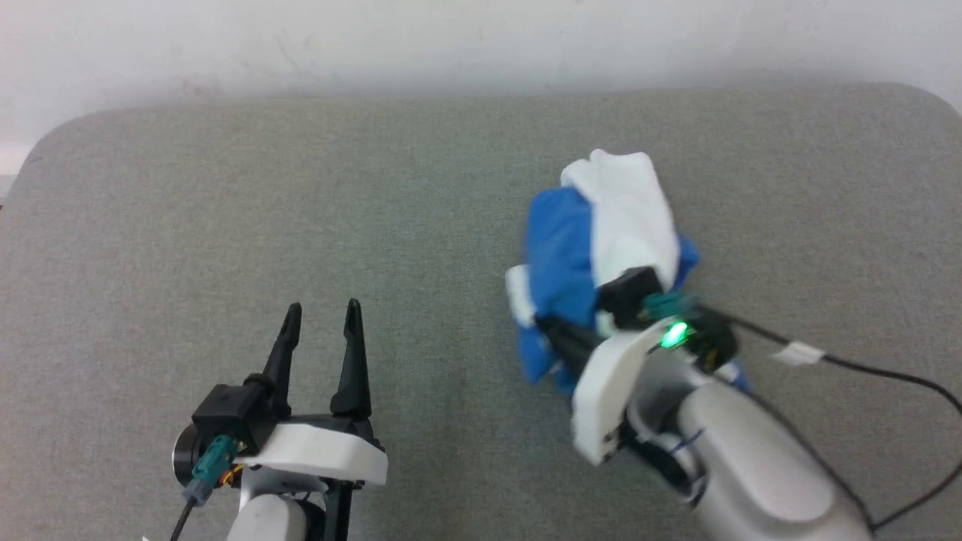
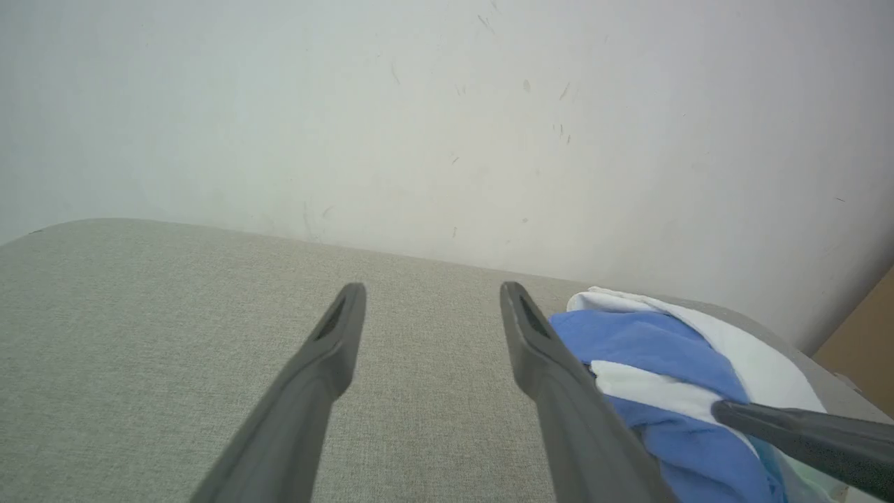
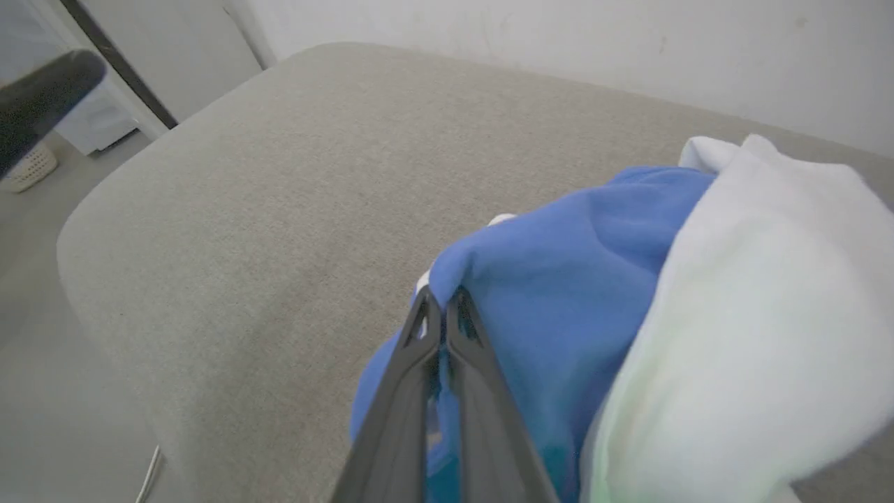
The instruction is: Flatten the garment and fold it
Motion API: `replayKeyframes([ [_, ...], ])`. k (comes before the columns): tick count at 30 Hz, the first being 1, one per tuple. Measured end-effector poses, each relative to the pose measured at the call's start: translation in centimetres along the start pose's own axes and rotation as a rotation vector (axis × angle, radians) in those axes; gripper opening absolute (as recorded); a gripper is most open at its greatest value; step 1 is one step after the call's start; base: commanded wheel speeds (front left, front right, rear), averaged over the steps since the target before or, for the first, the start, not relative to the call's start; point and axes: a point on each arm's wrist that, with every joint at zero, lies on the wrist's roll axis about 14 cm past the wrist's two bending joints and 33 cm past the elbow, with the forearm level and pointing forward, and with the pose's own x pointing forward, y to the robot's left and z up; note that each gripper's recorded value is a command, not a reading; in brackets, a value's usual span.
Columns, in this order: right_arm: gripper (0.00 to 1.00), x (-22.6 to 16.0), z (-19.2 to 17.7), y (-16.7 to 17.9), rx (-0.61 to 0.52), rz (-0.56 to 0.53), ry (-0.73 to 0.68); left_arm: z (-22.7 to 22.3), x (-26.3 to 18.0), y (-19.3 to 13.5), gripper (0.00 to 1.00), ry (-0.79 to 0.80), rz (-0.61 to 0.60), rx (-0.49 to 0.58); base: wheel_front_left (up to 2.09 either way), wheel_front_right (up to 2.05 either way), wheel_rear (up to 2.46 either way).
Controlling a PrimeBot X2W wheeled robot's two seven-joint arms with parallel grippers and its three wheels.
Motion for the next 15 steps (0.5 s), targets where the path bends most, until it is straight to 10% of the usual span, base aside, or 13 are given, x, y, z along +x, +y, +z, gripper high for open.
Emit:
replayKeyframes([
  [5, 0.0, 0.3, -3.4, 3.4, 0.029, 0.089, 0.091, -0.4, 0.0, 0.1, 1.0, 0.012, 0.003, 0.0, 0.0, 0.0, 0.0],
  [7, 1.0, -0.3, -6.7, 3.6, 0.048, 0.088, 0.165, -0.9, 0.1, 0.2, 1.0, 0.024, 0.007, 0.0, 0.0, 0.0, 0.0],
  [15, 1.0, -1.3, -3.6, 1.5, 0.073, 0.017, -0.044, -1.3, 0.3, 0.1, 1.0, 0.036, 0.005, -0.002, 0.0, 0.0, 0.0],
])
